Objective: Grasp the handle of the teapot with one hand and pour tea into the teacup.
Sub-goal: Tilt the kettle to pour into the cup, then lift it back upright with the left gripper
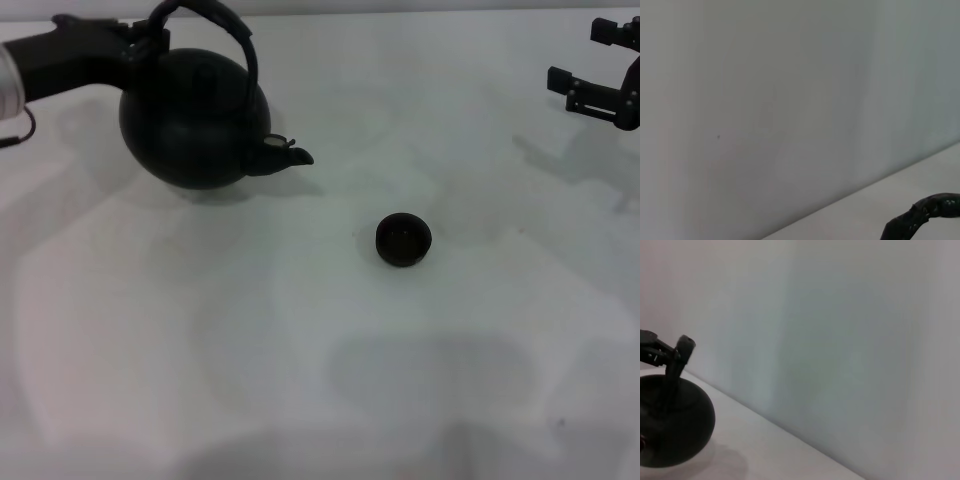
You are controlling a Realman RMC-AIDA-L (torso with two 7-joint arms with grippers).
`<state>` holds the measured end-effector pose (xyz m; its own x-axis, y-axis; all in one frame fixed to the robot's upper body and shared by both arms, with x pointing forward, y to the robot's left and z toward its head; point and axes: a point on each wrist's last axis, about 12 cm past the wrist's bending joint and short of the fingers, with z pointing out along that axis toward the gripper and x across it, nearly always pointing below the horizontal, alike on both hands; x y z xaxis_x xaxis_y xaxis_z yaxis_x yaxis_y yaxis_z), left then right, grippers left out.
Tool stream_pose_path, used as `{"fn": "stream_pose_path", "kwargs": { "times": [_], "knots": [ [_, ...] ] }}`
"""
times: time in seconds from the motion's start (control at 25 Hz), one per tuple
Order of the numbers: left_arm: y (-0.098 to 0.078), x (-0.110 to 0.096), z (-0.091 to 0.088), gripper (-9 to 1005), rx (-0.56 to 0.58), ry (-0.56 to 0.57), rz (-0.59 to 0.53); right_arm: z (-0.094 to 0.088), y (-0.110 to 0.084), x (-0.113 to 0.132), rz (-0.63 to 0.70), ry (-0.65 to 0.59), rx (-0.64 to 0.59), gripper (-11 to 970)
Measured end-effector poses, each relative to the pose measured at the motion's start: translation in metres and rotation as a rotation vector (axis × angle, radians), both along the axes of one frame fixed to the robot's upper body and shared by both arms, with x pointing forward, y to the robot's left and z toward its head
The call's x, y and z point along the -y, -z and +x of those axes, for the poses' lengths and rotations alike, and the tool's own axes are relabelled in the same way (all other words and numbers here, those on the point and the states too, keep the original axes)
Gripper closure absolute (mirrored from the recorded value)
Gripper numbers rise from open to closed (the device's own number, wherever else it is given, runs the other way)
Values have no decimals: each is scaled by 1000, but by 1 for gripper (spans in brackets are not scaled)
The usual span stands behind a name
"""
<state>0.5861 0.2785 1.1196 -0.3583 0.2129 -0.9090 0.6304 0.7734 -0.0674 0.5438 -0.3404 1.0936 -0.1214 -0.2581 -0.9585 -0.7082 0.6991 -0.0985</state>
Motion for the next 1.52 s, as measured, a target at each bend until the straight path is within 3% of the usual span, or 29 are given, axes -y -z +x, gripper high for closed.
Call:
{"fn": "stream_pose_path", "kwargs": {
  "times": [0.36,1.16,1.52],
  "knots": [
    [-28,27,10,833,0,53,133,-7,1,4,37,17,21,130],
    [-54,80,13,838,16,101,406,-11,-3,7,75,19,47,131],
    [-61,116,17,848,47,161,525,-10,-4,6,77,17,50,131]
  ]
}}
